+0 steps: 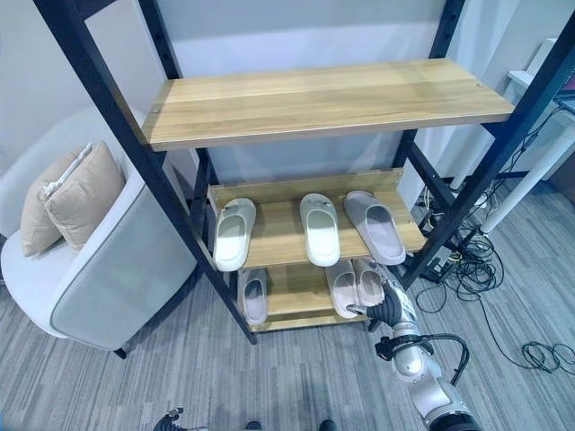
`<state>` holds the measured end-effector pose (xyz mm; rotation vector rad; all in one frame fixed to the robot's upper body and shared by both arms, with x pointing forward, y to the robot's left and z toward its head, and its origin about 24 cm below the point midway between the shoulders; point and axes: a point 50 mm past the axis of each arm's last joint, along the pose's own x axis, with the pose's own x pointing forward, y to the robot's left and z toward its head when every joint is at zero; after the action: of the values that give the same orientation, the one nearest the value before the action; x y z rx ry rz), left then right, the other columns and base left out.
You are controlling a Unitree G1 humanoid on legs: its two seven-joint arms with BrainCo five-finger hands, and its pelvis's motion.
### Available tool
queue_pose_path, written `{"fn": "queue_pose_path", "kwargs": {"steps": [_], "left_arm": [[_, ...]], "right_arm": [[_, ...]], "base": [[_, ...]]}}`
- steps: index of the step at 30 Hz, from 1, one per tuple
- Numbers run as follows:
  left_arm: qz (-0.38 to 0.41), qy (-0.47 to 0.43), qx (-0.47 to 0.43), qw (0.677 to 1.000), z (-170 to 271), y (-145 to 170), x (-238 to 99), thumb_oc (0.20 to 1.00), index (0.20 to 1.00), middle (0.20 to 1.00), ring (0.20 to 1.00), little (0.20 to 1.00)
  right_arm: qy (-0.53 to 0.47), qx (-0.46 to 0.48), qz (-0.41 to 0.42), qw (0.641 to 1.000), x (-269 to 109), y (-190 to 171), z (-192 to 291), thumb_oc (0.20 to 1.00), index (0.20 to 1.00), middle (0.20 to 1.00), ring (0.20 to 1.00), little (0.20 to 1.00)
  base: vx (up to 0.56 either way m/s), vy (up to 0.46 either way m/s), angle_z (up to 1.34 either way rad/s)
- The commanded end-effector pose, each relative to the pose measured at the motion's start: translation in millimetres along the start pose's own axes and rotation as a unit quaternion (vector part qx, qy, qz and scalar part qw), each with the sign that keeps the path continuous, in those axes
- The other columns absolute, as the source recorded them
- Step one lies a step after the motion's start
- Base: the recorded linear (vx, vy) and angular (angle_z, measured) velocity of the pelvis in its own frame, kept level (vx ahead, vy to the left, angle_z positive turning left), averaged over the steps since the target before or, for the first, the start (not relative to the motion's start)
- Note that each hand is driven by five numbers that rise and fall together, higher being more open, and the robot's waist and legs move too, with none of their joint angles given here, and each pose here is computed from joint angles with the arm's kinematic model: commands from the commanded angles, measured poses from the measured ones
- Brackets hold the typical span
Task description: Arrange the slippers neatly on the shoe rack.
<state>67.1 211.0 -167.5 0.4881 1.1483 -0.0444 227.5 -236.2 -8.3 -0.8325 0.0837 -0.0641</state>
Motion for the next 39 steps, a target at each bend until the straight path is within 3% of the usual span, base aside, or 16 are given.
{"fn": "queue_pose_path", "kwargs": {"steps": [1, 13, 26, 29, 32, 39], "left_arm": [[0.004, -0.016, 0.025, 1.000, 19, 1, 6, 1.000, 1.000, 1.000, 1.000, 1.000], [0.004, -0.051, 0.057, 0.997, 36, 4, 9, 1.000, 1.000, 1.000, 1.000, 1.000], [0.012, -0.104, 0.066, 0.992, 69, 6, 12, 1.000, 1.000, 1.000, 1.000, 1.000], [0.022, -0.112, 0.060, 0.992, 74, 8, 12, 1.000, 1.000, 1.000, 1.000, 1.000], [0.040, -0.127, 0.057, 0.989, 83, 15, 13, 1.000, 1.000, 1.000, 1.000, 1.000], [0.046, -0.127, 0.054, 0.989, 84, 18, 13, 1.000, 1.000, 1.000, 1.000, 1.000]], "right_arm": [[-0.056, -0.006, -0.054, 0.997, 11, -14, 20, 1.000, 1.000, 1.000, 1.000, 1.000], [-0.094, -0.026, -0.156, 0.983, 52, -59, 45, 1.000, 1.000, 1.000, 1.000, 1.000], [-0.120, 0.029, -0.239, 0.963, 108, -104, 94, 1.000, 1.000, 1.000, 1.000, 1.000], [-0.100, 0.076, -0.274, 0.953, 116, -118, 95, 1.000, 1.000, 1.000, 1.000, 1.000], [-0.065, 0.140, -0.335, 0.929, 127, -155, 92, 1.000, 1.000, 1.000, 1.000, 1.000], [-0.069, 0.130, -0.334, 0.931, 134, -179, 100, 1.000, 1.000, 1.000, 1.000, 1.000]], "base": [[0.00, 0.000, 0.00], [0.01, 0.000, 0.06], [-0.05, 0.007, 0.08], [0.01, 0.000, 0.03], [0.01, 0.012, 0.13], [0.02, 0.015, 0.15]]}}
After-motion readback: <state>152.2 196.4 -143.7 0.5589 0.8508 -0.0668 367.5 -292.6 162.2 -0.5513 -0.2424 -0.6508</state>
